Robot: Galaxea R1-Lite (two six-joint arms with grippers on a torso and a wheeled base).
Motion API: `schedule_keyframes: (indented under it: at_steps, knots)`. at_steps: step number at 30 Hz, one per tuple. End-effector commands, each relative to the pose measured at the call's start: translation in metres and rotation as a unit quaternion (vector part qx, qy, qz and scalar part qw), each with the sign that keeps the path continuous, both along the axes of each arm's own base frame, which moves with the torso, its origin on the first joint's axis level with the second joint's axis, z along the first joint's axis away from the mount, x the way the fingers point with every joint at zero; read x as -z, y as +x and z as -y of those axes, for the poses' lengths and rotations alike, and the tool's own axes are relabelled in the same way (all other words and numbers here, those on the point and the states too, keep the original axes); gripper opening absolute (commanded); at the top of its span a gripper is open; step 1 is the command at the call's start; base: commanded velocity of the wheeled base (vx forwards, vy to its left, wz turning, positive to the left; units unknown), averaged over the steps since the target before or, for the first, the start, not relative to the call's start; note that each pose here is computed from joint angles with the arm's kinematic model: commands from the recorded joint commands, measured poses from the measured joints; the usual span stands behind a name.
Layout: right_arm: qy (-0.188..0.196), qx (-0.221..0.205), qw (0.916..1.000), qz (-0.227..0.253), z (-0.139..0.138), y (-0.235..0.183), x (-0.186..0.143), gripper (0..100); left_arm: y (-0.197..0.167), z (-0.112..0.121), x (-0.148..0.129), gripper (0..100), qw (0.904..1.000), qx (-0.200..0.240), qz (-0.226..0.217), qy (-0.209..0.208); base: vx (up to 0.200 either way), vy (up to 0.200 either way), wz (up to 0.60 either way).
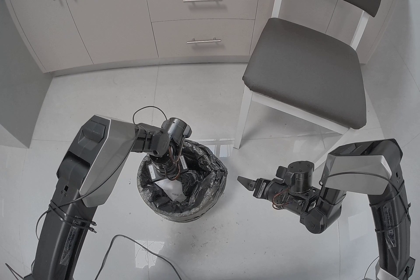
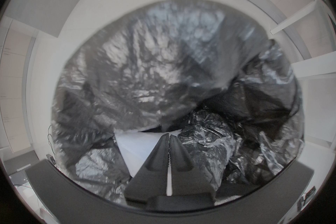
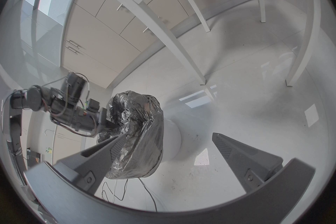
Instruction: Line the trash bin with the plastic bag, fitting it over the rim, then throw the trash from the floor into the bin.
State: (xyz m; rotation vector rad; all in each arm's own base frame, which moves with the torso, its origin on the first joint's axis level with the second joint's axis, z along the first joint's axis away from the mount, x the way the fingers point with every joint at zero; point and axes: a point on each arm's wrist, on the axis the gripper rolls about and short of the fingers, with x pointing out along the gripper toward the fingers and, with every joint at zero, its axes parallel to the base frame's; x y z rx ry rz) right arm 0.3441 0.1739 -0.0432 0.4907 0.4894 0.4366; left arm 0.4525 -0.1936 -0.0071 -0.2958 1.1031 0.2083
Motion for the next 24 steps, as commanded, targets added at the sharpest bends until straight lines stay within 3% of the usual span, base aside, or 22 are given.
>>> schedule_keyframes:
  at_steps: [1, 6, 10, 12, 16, 24]
  knots:
    - [-0.001, 0.002, 1.0000, -0.001, 0.001, 0.000, 0.005, 100, 0.005, -0.006, 0.023, 0, 0.9999, 0.007, -0.009, 0.009, 0.000, 0.000, 0.00]
    - [-0.001, 0.002, 1.0000, -0.001, 0.002, 0.000, 0.005, 100, 0.009, -0.004, 0.021, 0, 0.9993, 0.032, 0.014, 0.011, 0.000, 0.000, 0.00]
    - [-0.001, 0.002, 1.0000, -0.001, 0.002, 0.000, 0.005, 100, 0.010, 0.001, 0.004, 0, 0.9971, 0.066, 0.036, 0.011, 0.000, 0.000, 0.00]
    - [-0.001, 0.002, 1.0000, -0.001, 0.002, 0.000, 0.005, 100, 0.010, 0.008, -0.013, 0, 0.9926, 0.106, 0.059, -0.009, 0.000, 0.000, 0.00]
    - [-0.001, 0.002, 1.0000, -0.001, 0.002, 0.000, 0.005, 100, 0.007, 0.017, -0.029, 0, 0.9875, 0.134, 0.077, -0.031, 0.000, 0.000, 0.00]
    - [-0.001, 0.002, 1.0000, -0.002, 0.002, 0.000, 0.006, 100, 0.002, 0.026, -0.023, 0, 0.9823, 0.166, 0.052, -0.071, 0.000, 0.000, 0.00]
